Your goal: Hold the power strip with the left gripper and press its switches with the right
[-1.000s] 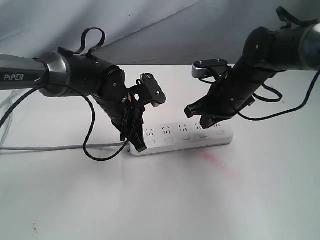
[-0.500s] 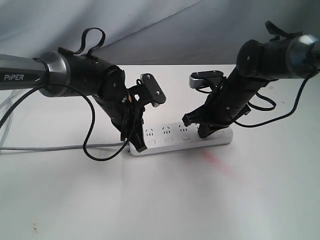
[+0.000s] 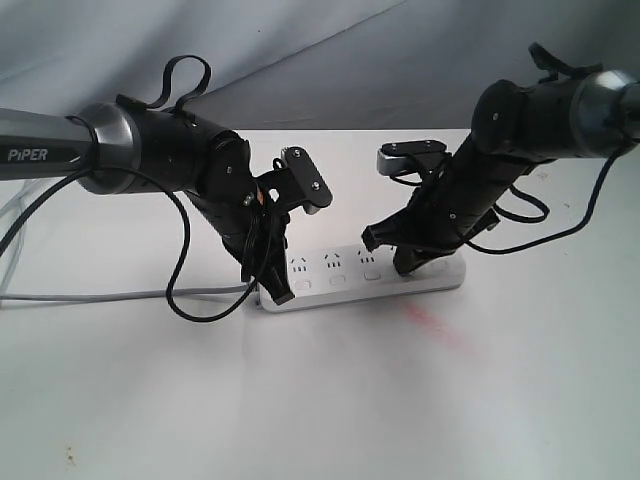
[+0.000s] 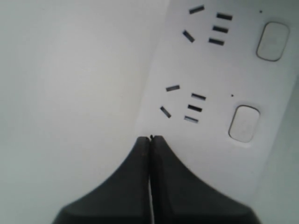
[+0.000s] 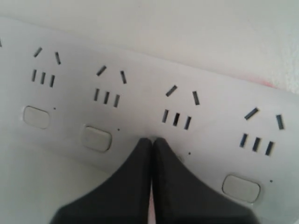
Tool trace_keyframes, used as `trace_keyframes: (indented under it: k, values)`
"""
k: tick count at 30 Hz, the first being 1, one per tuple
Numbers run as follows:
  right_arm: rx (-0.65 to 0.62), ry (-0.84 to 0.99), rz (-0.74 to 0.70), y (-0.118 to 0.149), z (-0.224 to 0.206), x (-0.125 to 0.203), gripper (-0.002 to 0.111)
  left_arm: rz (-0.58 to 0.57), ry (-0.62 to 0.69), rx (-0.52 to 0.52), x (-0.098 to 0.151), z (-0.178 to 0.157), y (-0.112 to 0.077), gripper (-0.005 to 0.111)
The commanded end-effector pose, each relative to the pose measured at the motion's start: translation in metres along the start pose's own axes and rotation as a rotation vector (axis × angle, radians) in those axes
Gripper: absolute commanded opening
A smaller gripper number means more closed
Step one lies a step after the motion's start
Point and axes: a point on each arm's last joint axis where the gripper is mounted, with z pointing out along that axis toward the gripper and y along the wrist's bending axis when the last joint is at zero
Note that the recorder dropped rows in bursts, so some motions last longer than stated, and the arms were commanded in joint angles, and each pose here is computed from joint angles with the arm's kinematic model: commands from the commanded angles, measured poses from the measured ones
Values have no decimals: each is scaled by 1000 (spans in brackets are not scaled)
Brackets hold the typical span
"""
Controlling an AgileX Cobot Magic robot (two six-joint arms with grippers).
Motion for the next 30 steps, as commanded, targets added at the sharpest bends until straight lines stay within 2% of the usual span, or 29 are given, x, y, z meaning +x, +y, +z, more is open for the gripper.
trace_keyframes:
  k: [1, 7, 30]
  values:
    - [-33, -79, -5, 10, -24, -5, 0, -9, 17, 17, 1, 3, -3, 0]
    - [-105, -86, -8, 15, -18, -6, 0, -9, 17, 17, 1, 3, -3, 0]
    - [-155, 6, 16, 9, 22, 2, 0, -9, 17, 17, 1, 3, -3, 0]
